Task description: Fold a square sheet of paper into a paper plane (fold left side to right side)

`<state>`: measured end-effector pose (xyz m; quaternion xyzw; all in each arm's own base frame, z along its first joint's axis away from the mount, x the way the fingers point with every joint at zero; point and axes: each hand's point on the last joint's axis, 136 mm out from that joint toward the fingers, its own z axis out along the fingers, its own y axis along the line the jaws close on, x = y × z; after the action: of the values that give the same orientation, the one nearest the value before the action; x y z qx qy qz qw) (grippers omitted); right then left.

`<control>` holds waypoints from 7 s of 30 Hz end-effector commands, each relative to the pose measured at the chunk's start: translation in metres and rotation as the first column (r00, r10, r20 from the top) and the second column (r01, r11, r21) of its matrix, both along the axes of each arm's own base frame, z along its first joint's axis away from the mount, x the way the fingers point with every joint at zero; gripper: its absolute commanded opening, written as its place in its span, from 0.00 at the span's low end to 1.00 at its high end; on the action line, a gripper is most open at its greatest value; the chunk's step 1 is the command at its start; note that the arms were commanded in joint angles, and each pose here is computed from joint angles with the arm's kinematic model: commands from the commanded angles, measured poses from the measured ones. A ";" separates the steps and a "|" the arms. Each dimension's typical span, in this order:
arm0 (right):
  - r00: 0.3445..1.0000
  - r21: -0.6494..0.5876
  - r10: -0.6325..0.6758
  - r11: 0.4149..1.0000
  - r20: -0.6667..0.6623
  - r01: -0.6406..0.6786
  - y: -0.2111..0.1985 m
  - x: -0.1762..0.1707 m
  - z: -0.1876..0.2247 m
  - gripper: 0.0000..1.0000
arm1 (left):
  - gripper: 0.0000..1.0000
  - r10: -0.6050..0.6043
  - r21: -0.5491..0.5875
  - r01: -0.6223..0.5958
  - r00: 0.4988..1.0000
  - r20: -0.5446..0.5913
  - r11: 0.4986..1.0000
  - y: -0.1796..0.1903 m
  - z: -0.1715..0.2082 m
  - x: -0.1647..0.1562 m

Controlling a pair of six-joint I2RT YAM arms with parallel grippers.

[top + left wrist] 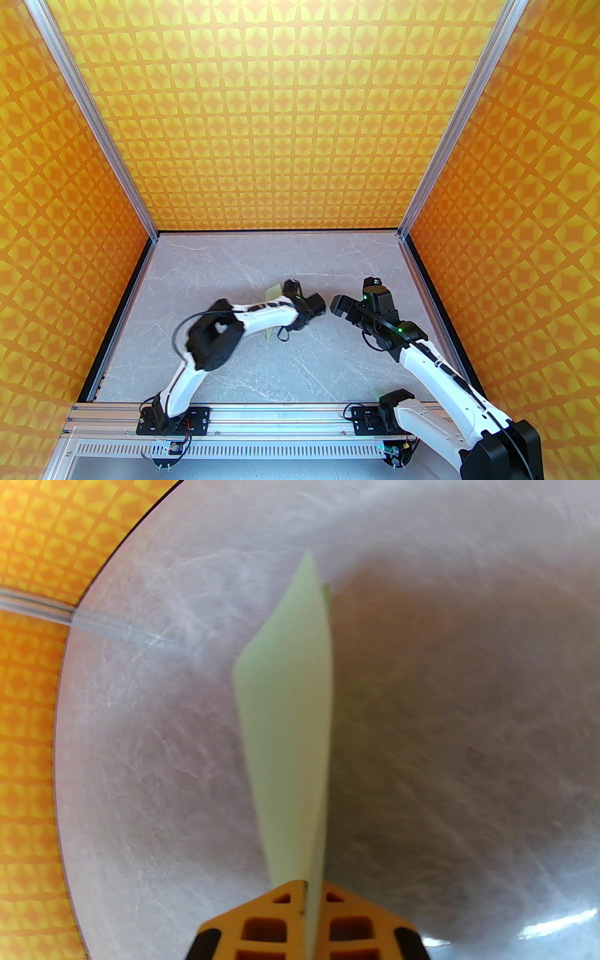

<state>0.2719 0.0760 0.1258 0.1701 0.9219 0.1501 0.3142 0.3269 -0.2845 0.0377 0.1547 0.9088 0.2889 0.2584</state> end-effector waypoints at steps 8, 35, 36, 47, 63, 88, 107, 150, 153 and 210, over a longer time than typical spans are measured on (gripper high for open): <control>1.000 -0.016 0.003 1.000 -0.009 -0.003 -0.004 -0.003 -0.001 0.99 | 0.36 -0.054 -0.150 0.034 0.989 -0.134 0.988 -0.038 -0.018 -0.022; 0.945 0.345 0.324 0.893 -0.044 -0.290 0.132 0.040 -0.040 0.39 | 0.03 -0.080 -0.842 -0.227 0.950 -0.303 0.490 -0.001 0.032 -0.020; 0.939 0.346 0.337 0.890 -0.061 -0.297 0.139 0.040 -0.046 0.38 | 0.03 -0.088 -0.842 -0.232 0.946 -0.311 0.487 -0.004 0.029 -0.020; 0.913 0.332 0.379 0.889 -0.148 -0.315 0.169 0.038 -0.077 0.40 | 0.05 -0.038 -0.777 -0.317 0.916 -0.400 0.544 0.022 -0.019 -0.021; 0.890 0.342 0.368 0.900 -0.268 -0.268 0.187 0.029 -0.111 0.46 | 0.05 -0.011 -0.737 -0.373 0.889 -0.458 0.564 0.032 -0.059 -0.038; 0.903 0.363 0.375 0.887 -0.211 -0.284 0.201 0.061 -0.102 0.48 | 0.05 -0.025 -0.748 -0.369 0.889 -0.457 0.552 0.025 -0.055 -0.042; 0.930 0.501 0.328 0.840 -0.165 -0.207 0.202 0.044 -0.090 0.52 | 0.05 -0.014 -0.747 -0.381 0.887 -0.462 0.545 0.025 -0.055 -0.041; 0.916 0.367 0.347 0.893 -0.199 -0.259 0.199 0.042 -0.108 0.21 | 0.09 -0.056 -0.813 -0.430 0.871 -0.488 0.394 -0.004 -0.036 -0.061; 0.912 0.369 0.354 0.892 -0.208 -0.262 0.200 0.035 -0.109 0.24 | 0.08 -0.054 -0.815 -0.429 0.873 -0.485 0.390 -0.004 -0.036 -0.060; 0.899 0.213 0.176 0.972 -0.402 -0.095 0.181 0.033 -0.122 0.00 | 0.05 -0.151 -0.699 -0.345 0.826 -0.543 0.626 -0.011 -0.047 -0.148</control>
<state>0.2973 0.2626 0.0082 0.1476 0.9578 0.2384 0.0632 0.2110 -0.3166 0.0081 0.0384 0.9713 -0.2272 0.0582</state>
